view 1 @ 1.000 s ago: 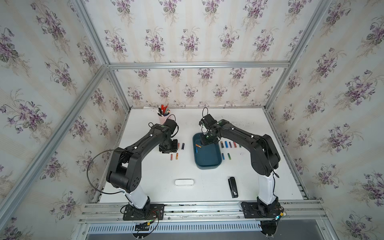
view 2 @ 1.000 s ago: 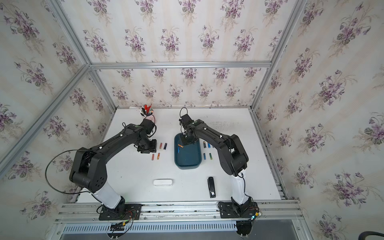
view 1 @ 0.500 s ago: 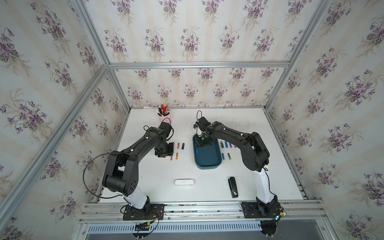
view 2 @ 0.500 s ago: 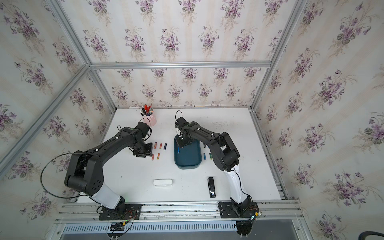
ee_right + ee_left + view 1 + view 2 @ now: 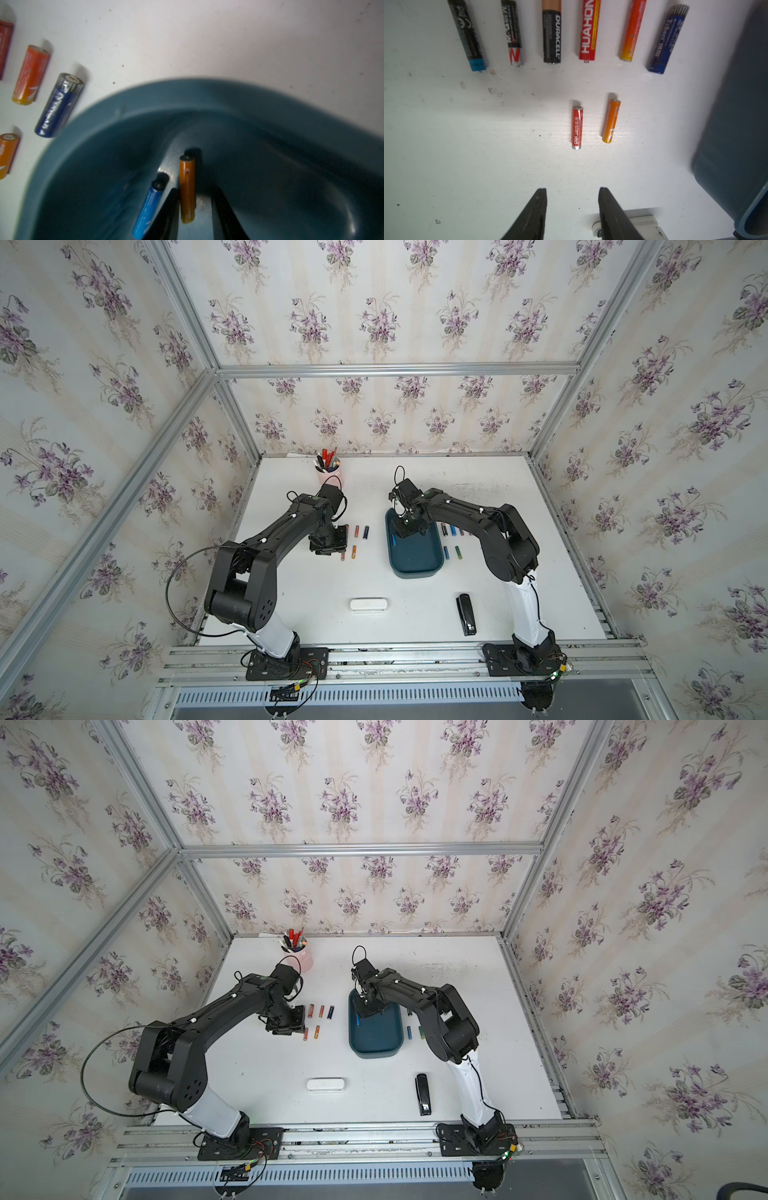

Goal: Take the batteries out of the storage box
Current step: Pick up the battery from the storage box.

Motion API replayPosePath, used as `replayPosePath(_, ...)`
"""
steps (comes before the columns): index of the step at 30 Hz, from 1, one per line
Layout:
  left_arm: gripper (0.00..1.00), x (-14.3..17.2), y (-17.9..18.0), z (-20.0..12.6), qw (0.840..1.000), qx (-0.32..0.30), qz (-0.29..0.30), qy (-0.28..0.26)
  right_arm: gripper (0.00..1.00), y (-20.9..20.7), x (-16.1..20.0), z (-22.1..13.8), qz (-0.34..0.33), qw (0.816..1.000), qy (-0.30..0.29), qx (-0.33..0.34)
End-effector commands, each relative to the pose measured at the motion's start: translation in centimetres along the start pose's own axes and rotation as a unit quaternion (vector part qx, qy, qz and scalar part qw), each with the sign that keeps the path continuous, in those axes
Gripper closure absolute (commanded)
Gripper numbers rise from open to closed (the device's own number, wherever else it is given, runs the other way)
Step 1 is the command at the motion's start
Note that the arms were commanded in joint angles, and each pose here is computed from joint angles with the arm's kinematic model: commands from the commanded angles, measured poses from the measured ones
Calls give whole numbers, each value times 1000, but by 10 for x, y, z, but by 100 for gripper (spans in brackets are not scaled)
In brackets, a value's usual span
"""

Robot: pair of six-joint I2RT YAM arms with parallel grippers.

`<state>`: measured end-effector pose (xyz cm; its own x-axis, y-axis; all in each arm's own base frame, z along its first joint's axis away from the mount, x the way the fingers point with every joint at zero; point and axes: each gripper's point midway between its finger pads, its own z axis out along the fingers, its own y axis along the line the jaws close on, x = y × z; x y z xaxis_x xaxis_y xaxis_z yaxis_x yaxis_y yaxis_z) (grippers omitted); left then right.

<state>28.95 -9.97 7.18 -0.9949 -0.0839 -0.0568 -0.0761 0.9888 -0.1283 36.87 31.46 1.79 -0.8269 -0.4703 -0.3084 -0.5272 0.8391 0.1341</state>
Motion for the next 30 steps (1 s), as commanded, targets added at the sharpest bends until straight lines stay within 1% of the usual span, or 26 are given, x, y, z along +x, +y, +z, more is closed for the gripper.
replayPosePath(1, 54, 4, 1, -1, 1000, 0, 5, 6, 75, -5, 15, -1, 6, 1000, 10, 13)
replayPosePath(4, 53, 4, 1, 0, 1000, 1, 5, 6, 81, -9, 21, -3, 18, 999, 15, 24)
replayPosePath(8, 53, 2, -2, 0, 1000, 6, 6, 6, 88, -21, 25, -11, 37, 998, 16, 57)
replayPosePath(11, 53, 2, -3, 2, 1000, 9, 6, 6, 87, -21, 26, -15, 34, 998, 11, 59)
replayPosePath(16, 53, 6, -2, 5, 1000, 10, 5, 10, 83, -20, 27, -6, 26, 998, 20, 53)
replayPosePath(20, 53, 8, -2, 7, 1000, 11, 4, 14, 76, -18, 20, 0, 26, 998, 22, 50)
replayPosePath(23, 53, 7, -2, 5, 1000, 10, 6, 13, 75, -17, 13, 0, 20, 998, 25, 48)
replayPosePath(26, 53, 5, -1, 2, 1000, 5, 8, 9, 76, -18, 12, 3, 16, 998, 32, 50)
replayPosePath(30, 52, 3, -1, 1, 1000, 4, 10, 9, 83, -17, 17, 7, 16, 998, 50, 46)
